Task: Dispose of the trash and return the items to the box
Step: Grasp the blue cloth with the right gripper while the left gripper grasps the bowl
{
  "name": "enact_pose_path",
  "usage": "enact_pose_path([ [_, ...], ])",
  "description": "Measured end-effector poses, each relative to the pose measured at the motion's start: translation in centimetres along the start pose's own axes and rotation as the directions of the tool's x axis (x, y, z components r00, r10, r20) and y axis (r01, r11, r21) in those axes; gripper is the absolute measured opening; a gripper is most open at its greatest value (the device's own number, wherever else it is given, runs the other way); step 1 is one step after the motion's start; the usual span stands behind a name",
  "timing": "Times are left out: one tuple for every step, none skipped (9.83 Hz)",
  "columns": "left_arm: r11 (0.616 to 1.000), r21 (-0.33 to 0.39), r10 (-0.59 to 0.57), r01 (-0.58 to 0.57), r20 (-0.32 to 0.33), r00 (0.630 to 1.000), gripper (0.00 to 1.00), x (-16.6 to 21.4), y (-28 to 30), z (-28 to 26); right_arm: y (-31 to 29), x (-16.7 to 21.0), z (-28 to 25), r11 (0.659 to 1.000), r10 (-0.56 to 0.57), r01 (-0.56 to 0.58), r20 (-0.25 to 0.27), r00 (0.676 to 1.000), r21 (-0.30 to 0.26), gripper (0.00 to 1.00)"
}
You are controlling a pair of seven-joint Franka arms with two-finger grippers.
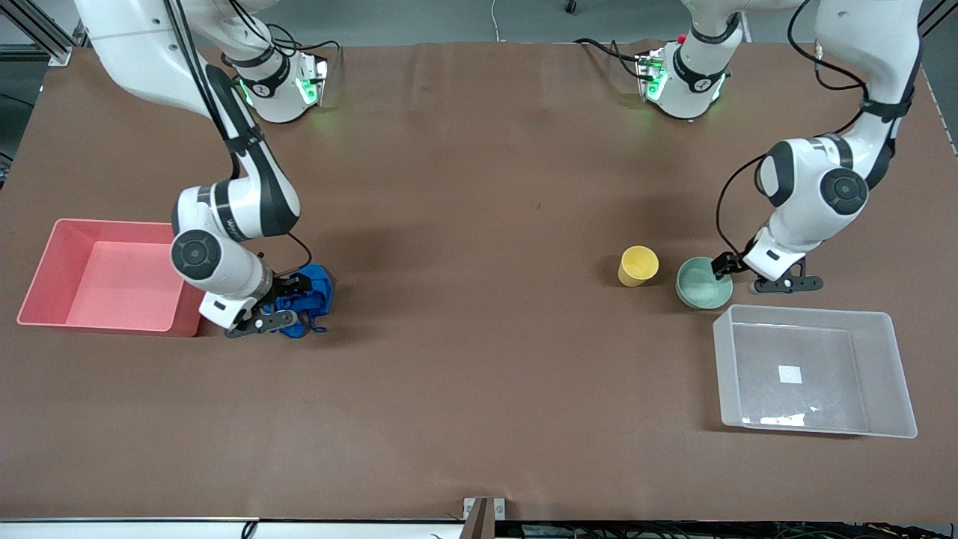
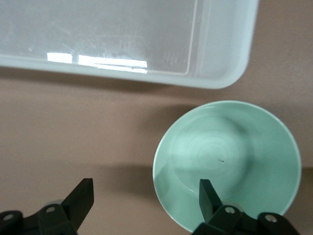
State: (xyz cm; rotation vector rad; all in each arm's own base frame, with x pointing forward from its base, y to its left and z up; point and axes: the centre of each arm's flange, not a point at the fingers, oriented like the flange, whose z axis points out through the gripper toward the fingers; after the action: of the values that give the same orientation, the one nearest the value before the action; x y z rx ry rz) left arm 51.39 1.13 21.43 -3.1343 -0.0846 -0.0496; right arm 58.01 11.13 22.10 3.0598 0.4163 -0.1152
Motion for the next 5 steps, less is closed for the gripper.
enact_pose_path([
  [0.999, -0.017, -0.029, 0.029, -0.009, 1.0, 0.92, 0.0, 0.2, 0.8, 0.1, -0.2, 1.0, 1.0, 0.002, -0.002, -0.023, 1.0, -0.003, 1.0],
  [0.998, -0.033, -0.049, 0.048, -0.027, 0.998, 0.87, 0.0, 0.7, 1.5, 0.2, -0.1, 1.7, 1.0, 0.002, -0.003, -0.036, 0.999, -0.006, 1.0],
  [0.998, -0.04, -0.056, 0.055, -0.03, 0.998, 0.73, 0.0, 1.1, 2.3, 0.3, -0.1, 2.2, 1.0, 0.005, -0.005, -0.041, 0.999, -0.008, 0.99],
  [0.997, -0.041, -0.059, 0.058, -0.025, 0.998, 0.58, -0.2, 1.2, 2.7, 0.4, 0.0, 2.4, 1.0, 0.009, -0.009, -0.044, 0.999, -0.009, 0.98],
  [0.997, -0.041, -0.06, 0.059, -0.023, 0.998, 0.41, -0.3, 1.2, 2.7, 0.5, 0.0, 2.4, 1.0, 0.014, -0.015, -0.052, 0.999, -0.009, 0.98],
])
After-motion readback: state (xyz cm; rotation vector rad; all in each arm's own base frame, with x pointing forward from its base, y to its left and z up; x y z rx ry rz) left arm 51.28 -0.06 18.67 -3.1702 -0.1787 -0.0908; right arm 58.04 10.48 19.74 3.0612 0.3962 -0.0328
